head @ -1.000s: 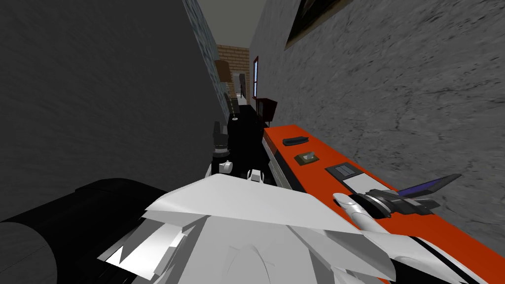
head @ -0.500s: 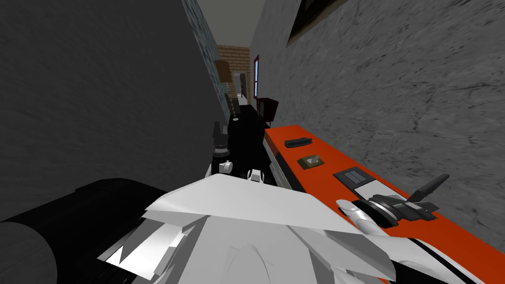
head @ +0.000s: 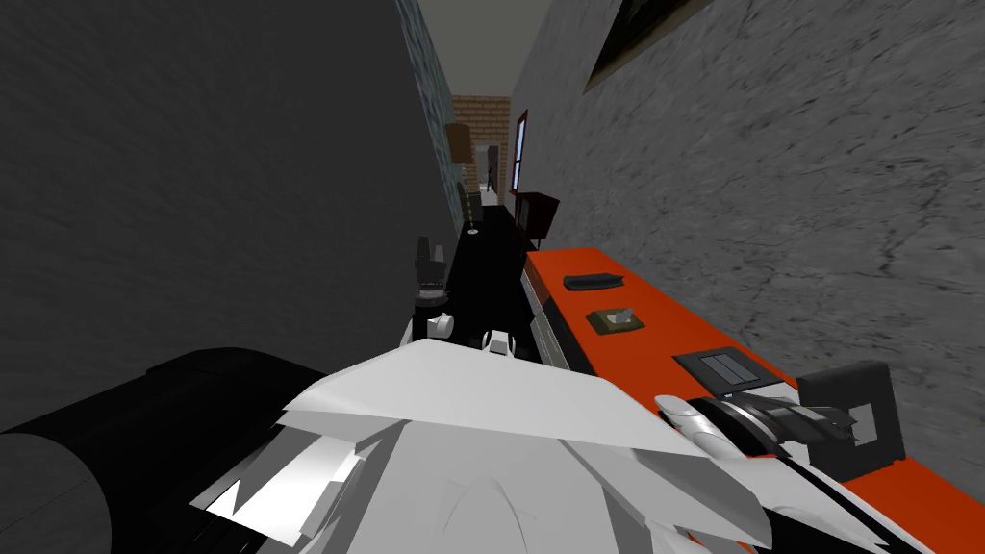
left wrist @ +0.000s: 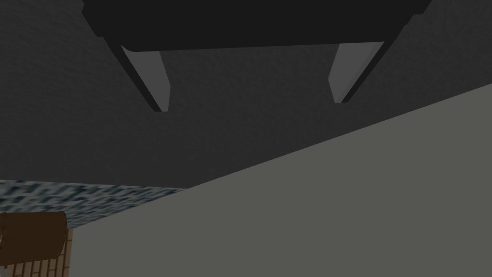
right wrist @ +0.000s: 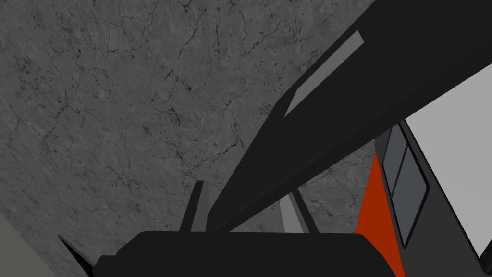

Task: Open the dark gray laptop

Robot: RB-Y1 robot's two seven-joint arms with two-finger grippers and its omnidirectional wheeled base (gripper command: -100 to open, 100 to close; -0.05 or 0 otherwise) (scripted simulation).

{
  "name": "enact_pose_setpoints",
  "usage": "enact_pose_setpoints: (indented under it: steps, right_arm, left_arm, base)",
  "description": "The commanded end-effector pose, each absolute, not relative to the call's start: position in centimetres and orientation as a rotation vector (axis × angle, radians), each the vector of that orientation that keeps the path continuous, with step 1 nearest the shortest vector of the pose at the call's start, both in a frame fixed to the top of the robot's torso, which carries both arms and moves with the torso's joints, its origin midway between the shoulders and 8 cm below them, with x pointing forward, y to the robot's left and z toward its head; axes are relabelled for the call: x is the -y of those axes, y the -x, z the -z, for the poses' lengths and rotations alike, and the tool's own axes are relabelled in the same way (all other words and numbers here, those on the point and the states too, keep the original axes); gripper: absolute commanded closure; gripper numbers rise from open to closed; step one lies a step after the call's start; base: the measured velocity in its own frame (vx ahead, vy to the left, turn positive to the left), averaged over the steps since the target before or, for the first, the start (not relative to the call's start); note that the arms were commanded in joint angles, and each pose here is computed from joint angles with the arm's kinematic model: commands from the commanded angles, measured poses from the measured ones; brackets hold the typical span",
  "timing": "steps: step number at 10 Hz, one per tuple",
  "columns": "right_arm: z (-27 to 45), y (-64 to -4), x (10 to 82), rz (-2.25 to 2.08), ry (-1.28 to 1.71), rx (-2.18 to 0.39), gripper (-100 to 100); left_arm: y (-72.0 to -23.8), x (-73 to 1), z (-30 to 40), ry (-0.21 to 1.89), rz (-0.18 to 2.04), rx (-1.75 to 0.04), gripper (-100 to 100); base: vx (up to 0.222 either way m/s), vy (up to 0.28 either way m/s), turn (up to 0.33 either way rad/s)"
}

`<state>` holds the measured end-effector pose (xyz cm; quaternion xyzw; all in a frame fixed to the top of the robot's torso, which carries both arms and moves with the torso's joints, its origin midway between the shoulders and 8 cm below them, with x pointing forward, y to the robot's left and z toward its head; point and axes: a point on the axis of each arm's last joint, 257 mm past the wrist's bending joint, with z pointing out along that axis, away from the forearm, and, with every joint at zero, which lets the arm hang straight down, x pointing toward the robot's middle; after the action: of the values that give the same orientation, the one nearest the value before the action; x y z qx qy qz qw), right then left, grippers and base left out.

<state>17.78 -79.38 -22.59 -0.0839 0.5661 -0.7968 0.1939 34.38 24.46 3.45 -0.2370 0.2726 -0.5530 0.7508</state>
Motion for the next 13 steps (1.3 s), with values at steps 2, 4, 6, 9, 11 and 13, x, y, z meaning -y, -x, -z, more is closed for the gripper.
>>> enact_pose_setpoints:
  steps: [2, 4, 6, 9, 11, 13]
  right_arm:
    - [23.0, -15.5, 79.9, 2.302, 0.243, -1.629, 100]
    - [23.4, -16.3, 79.6, 2.277, 0.209, -1.635, 100]
    - [22.4, -16.2, 80.5, 2.268, 0.236, -1.631, -100]
    - [20.4, -16.5, 82.2, 2.233, 0.269, -1.611, -100]
    - [19.5, -16.8, 83.0, 2.214, 0.286, -1.604, -100]
    - [18.5, -17.0, 83.7, 2.196, 0.304, -1.597, -100]
  left_arm:
    - [-34.4, -24.5, -3.5, 0.518, 1.208, -0.595, 0]
    - [-34.4, -24.5, -3.4, 0.518, 1.208, -0.596, 0]
    - [-34.4, -24.5, -3.4, 0.518, 1.208, -0.596, 0]
    - [-34.4, -24.5, -3.4, 0.518, 1.208, -0.596, 0]
    - [-34.4, -24.5, -3.4, 0.518, 1.208, -0.596, 0]
    - [-34.4, -24.5, -3.4, 0.518, 1.208, -0.596, 0]
  base:
    - [-0.095, -0.031, 0.296]
    - [-0.022, -0.009, -0.034]
    - [0.078, 0.044, -0.135]
    - [0.085, 0.062, -0.112]
    - [0.106, 0.080, -0.141]
    - [0.080, 0.058, -0.103]
